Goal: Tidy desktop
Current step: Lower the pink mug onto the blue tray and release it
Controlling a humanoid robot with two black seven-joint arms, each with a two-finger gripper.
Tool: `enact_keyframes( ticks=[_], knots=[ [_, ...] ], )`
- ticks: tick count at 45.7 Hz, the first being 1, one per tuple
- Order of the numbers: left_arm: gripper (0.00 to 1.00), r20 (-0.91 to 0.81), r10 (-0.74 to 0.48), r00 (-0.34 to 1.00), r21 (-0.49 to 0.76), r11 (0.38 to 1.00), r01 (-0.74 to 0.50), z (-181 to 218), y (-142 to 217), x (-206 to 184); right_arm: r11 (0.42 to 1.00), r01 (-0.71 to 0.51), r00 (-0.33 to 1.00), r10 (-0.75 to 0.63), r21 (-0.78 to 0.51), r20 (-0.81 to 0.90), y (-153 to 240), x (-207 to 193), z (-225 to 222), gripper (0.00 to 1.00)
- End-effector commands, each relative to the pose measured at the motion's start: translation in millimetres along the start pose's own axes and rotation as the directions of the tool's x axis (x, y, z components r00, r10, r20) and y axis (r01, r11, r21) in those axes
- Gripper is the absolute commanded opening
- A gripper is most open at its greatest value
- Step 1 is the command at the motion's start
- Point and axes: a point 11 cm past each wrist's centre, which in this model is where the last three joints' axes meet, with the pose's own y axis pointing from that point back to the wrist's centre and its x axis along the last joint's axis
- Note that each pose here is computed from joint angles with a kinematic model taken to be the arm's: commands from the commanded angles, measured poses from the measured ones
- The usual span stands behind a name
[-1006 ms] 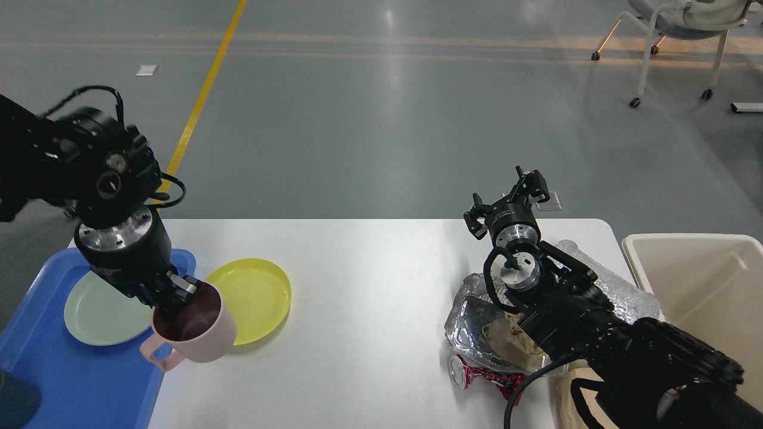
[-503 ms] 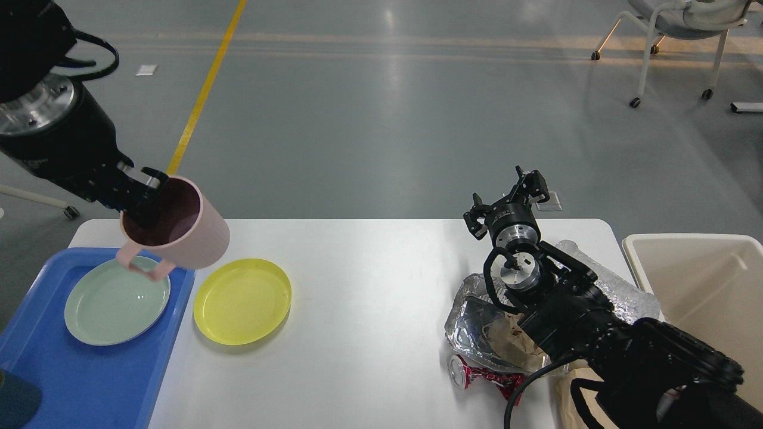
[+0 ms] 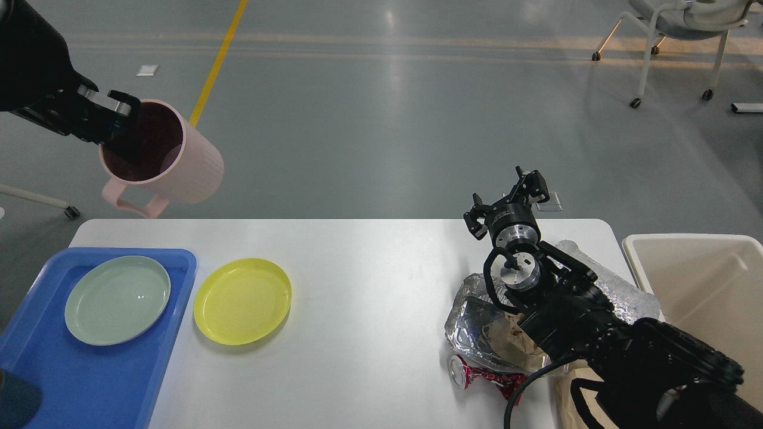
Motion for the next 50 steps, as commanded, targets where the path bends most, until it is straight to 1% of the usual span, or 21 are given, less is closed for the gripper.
enact_keyframes(
  ticks=[1,8,12,16,21,30,37,44,50],
  knots=[
    [0.0,-0.049,-0.094,0.994,0.026,0.995,0.096,-20,-34,-10,1.0,0.0,1.0,0.0,0.0,0.0,0,0,0,1.0],
    [0.0,-0.156,-0.236,0.959,0.061,0.967,0.247,-58,-85,-34,1.0,0.0,1.0,0.0,0.0,0.0,0,0,0,1.0],
    [0.0,-0.218,-0.328,0.919,0.086,0.932,0.352,-84,-119,-57,1.0,0.0,1.0,0.0,0.0,0.0,0,0,0,1.0],
    [0.0,-0.268,-0.39,0.881,0.101,0.898,0.428,-104,-144,-77,1.0,0.0,1.0,0.0,0.0,0.0,0,0,0,1.0],
    [0.0,-0.313,-0.435,0.844,0.118,0.864,0.489,-122,-164,-95,1.0,0.0,1.0,0.0,0.002,0.0,0,0,0,1.0],
    [0.0,-0.341,-0.503,0.794,0.14,0.809,0.572,-134,-190,-120,1.0,0.0,1.0,0.0,0.001,-0.001,0,0,0,1.0],
    [0.0,-0.35,-0.481,0.804,0.175,0.809,0.561,-143,-214,-136,1.0,0.001,1.0,-0.001,-0.001,0.001,0,0,1,1.0],
    [0.0,-0.357,-0.409,0.84,0.225,0.835,0.502,-156,-237,-147,1.0,0.0,1.0,0.0,0.0,0.0,0,0,0,1.0],
    [0.01,-0.347,-0.375,0.86,0.256,0.844,0.471,-160,-256,-161,1.0,0.0,1.0,0.0,0.002,0.0,0,0,0,1.0]
  ],
)
